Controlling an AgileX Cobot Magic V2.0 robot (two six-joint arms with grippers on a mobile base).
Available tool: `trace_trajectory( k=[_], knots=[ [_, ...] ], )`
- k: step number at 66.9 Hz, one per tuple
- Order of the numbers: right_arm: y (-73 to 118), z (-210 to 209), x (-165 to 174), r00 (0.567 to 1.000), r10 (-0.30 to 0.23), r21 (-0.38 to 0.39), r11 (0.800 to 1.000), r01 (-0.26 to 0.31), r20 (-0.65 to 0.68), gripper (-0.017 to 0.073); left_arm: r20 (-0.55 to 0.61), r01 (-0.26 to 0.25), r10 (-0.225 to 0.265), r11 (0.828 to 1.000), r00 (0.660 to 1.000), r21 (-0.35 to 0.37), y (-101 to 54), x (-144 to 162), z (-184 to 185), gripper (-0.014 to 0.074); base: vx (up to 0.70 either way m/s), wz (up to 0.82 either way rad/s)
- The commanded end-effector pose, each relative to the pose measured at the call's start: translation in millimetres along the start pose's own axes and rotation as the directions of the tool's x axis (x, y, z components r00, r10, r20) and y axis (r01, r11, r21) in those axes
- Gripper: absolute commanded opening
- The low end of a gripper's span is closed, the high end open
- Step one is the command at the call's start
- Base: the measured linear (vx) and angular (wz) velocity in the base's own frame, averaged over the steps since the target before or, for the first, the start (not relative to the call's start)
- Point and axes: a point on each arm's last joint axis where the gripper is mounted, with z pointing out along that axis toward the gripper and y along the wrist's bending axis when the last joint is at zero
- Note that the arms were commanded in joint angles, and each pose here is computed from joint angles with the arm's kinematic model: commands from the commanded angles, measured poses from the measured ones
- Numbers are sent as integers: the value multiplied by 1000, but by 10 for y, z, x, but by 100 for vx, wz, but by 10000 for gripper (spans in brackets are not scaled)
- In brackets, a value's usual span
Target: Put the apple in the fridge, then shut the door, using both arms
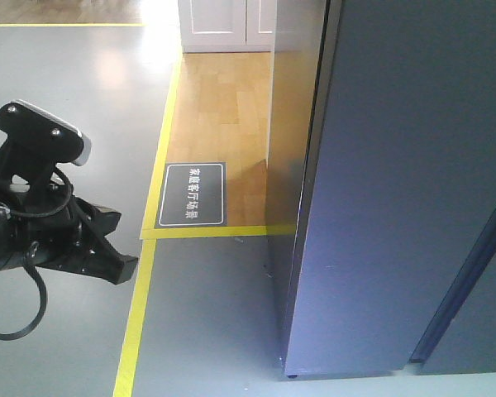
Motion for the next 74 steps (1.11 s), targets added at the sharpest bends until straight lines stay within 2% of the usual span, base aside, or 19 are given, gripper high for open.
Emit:
trace_trajectory(
  k=[1,16,43,57,59,64,68,74],
  knots=[
    [-6,-140,20,998,-6,12,1000,5,70,-3,104,11,-12,1000,994,9,3,-134,-112,-6,0,0],
    [4,-237,111,993,-4,8,1000,3,116,-3,104,11,-12,1000,994,9,3,-134,-112,-6,0,0],
    [10,-243,138,995,-2,2,1000,1,100,-3,104,8,-9,1000,995,12,-7,-134,-112,-6,0,0],
    [8,-243,138,995,-2,4,1000,2,99,-3,178,25,-25,1000,984,3,53,-144,-366,-6,0,0],
    [10,-243,138,995,-2,2,1000,2,100,-3,193,48,-46,999,980,-6,95,-138,-420,-6,0,0],
    [10,-243,138,995,-2,2,1000,2,100,-3,239,154,-143,988,960,-26,239,-70,-567,-6,0,0],
    [10,-243,138,995,-2,2,1000,2,100,-3,272,259,-240,965,932,-35,356,35,-646,-6,0,0],
    [10,-243,138,995,-2,2,1000,2,100,-3,331,367,-335,929,882,-40,457,264,-744,-6,0,0]
  ],
)
